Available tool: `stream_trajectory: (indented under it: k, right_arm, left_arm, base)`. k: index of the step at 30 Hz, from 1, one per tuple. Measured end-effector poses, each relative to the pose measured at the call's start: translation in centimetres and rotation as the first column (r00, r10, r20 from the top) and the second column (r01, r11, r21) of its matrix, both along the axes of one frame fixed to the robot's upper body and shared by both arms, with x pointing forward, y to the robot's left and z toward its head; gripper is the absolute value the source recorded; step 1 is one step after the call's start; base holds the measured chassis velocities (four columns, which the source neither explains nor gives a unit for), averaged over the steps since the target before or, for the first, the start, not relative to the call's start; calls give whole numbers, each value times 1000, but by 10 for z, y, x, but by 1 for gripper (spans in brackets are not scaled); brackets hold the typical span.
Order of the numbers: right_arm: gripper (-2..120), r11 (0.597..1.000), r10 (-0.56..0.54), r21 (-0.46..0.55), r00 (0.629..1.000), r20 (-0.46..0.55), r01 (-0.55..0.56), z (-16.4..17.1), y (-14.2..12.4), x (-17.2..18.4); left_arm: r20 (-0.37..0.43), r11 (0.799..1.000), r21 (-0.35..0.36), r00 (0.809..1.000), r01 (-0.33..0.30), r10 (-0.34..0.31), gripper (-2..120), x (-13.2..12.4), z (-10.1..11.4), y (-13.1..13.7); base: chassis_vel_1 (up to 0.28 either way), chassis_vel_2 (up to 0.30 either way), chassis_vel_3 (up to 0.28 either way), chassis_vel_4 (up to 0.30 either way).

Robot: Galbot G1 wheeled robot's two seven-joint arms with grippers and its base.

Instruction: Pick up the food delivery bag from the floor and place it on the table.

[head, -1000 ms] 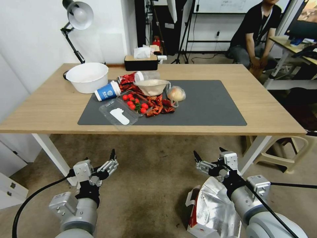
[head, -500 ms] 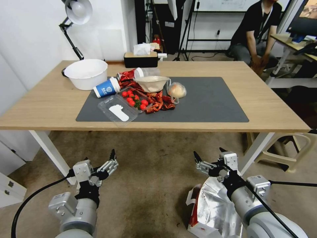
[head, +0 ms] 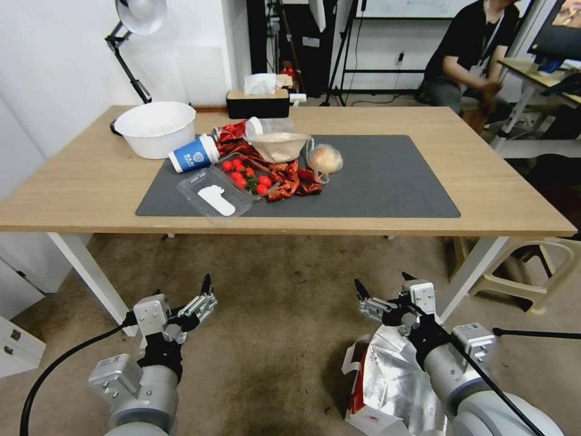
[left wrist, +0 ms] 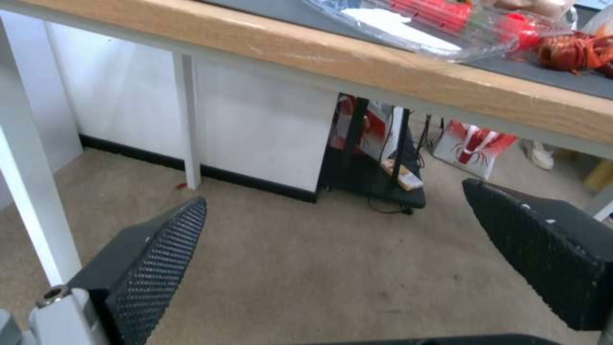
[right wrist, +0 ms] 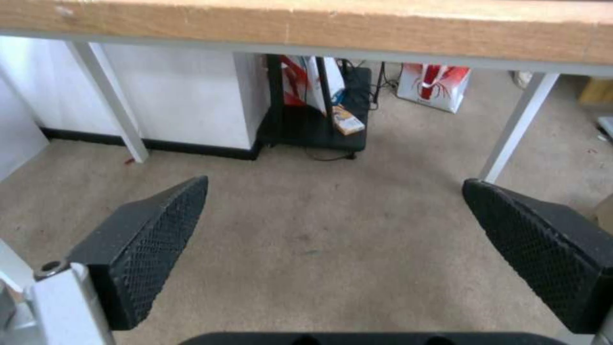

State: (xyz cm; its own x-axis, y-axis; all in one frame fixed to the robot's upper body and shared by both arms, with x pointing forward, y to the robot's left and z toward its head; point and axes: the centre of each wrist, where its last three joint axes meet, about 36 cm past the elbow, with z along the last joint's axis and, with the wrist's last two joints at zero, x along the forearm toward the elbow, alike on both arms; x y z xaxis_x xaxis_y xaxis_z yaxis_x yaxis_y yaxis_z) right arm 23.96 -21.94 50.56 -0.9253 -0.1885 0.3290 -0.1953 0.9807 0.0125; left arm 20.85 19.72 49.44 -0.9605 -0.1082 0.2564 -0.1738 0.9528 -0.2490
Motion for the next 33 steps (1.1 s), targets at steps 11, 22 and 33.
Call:
stream_trajectory:
  k: [11, 22, 33]
  right_arm:
    - [100, 1000, 3, 0, 1000, -4, -3, 0, 0, 0]
    - [100, 1000, 3, 0, 1000, -5, -3, -1, 0, 1]
    - [100, 1000, 1, -2, 1000, -10, -1, -3, 1, 1]
  left_arm:
    - [0, 1000, 4, 1000, 0, 0, 100, 0, -1, 1]
    - [-2, 1000, 7, 1000, 0, 0, 100, 1, -1, 1]
    - [-2, 1000, 8, 1000, 0, 0, 100, 1, -2, 2]
  base:
    - [0, 0, 0, 0]
    - [0, 0, 0, 0]
    - [0, 0, 0, 0]
